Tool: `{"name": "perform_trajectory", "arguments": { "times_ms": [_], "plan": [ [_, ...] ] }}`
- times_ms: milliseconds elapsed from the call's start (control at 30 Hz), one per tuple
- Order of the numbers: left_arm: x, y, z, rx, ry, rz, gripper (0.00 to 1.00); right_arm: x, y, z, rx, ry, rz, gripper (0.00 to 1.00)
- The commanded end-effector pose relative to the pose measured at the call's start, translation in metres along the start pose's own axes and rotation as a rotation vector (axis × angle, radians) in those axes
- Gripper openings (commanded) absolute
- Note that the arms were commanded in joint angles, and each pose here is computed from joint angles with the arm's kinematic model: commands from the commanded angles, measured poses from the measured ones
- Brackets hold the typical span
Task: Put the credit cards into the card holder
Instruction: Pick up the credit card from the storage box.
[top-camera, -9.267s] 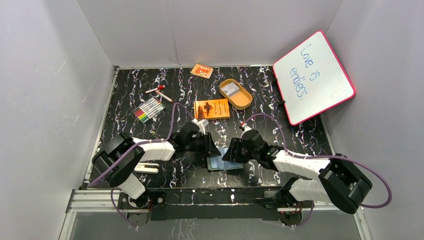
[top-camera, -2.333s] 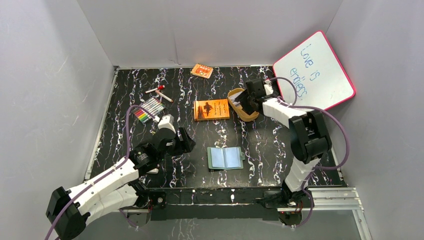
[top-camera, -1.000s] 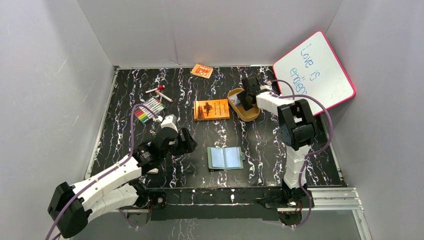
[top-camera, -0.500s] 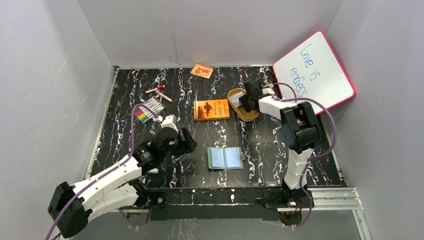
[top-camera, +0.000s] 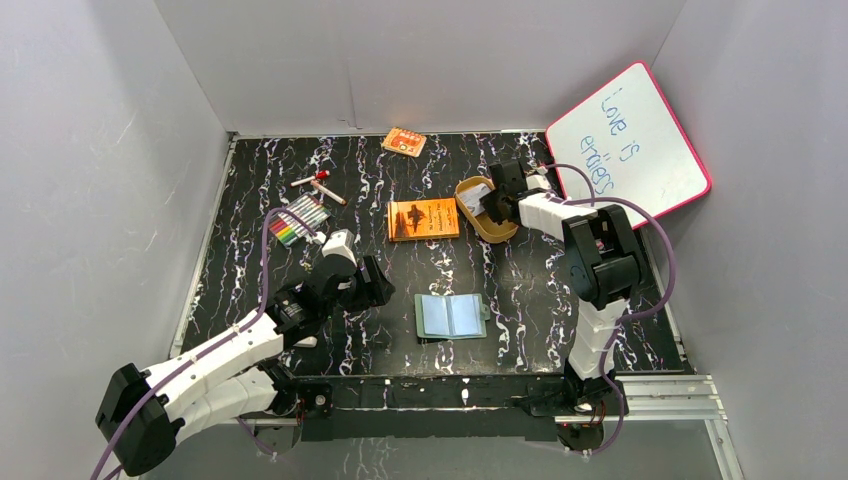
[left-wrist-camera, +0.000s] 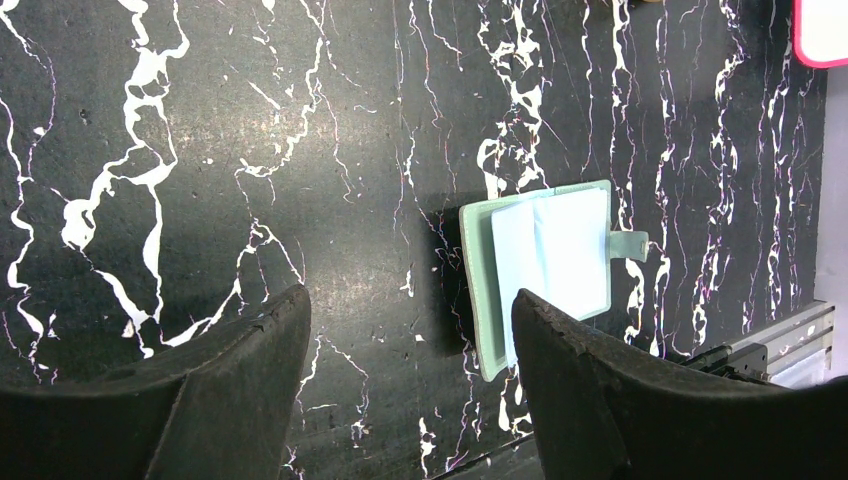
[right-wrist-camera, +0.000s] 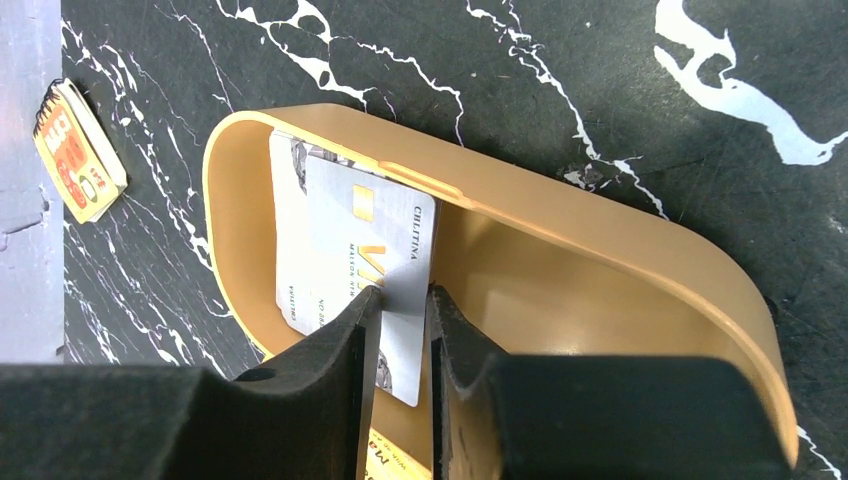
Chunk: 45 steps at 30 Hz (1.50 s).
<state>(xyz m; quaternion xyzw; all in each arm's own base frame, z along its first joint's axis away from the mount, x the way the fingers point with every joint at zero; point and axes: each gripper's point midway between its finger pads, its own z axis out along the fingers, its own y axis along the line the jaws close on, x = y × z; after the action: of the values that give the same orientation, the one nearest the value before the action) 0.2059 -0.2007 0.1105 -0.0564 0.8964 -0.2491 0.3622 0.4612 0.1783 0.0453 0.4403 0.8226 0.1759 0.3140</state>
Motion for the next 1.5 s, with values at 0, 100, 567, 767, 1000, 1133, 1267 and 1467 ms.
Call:
{"name": "perform_trajectory", "arguments": {
  "times_ms": [0, 100, 567, 767, 1000, 1133, 1267, 1467],
  "plan": [
    [-0.007, -0.006, -0.002, 0.023, -0.022, -0.007, 0.71, -0.004, 0.001, -0.008, -0.006, -0.002, -0.027, 0.27],
    [-0.007, -0.006, -0.002, 0.021, -0.020, -0.004, 0.71, -0.006, 0.002, -0.011, -0.018, -0.007, -0.032, 0.24],
    [-0.008, -0.010, 0.000, 0.029, -0.019, -0.006, 0.71, -0.013, 0.017, -0.031, -0.087, -0.017, -0.042, 0.01],
    [-0.011, -0.011, -0.001, 0.029, -0.023, -0.003, 0.71, -0.021, 0.028, -0.044, -0.120, -0.037, -0.034, 0.00],
    [-0.016, -0.012, -0.002, 0.024, -0.040, 0.002, 0.71, -0.035, 0.050, -0.065, -0.184, -0.069, -0.056, 0.00],
    [-0.020, -0.014, -0.004, 0.025, -0.051, 0.000, 0.71, -0.042, 0.058, -0.077, -0.211, -0.085, -0.071, 0.00],
    [-0.022, -0.014, -0.007, 0.024, -0.055, 0.000, 0.71, -0.050, 0.069, -0.097, -0.257, -0.106, -0.110, 0.00],
    [-0.027, -0.011, -0.014, 0.016, -0.078, -0.004, 0.71, -0.047, 0.099, -0.164, -0.494, -0.075, -0.387, 0.00]
  ]
}}
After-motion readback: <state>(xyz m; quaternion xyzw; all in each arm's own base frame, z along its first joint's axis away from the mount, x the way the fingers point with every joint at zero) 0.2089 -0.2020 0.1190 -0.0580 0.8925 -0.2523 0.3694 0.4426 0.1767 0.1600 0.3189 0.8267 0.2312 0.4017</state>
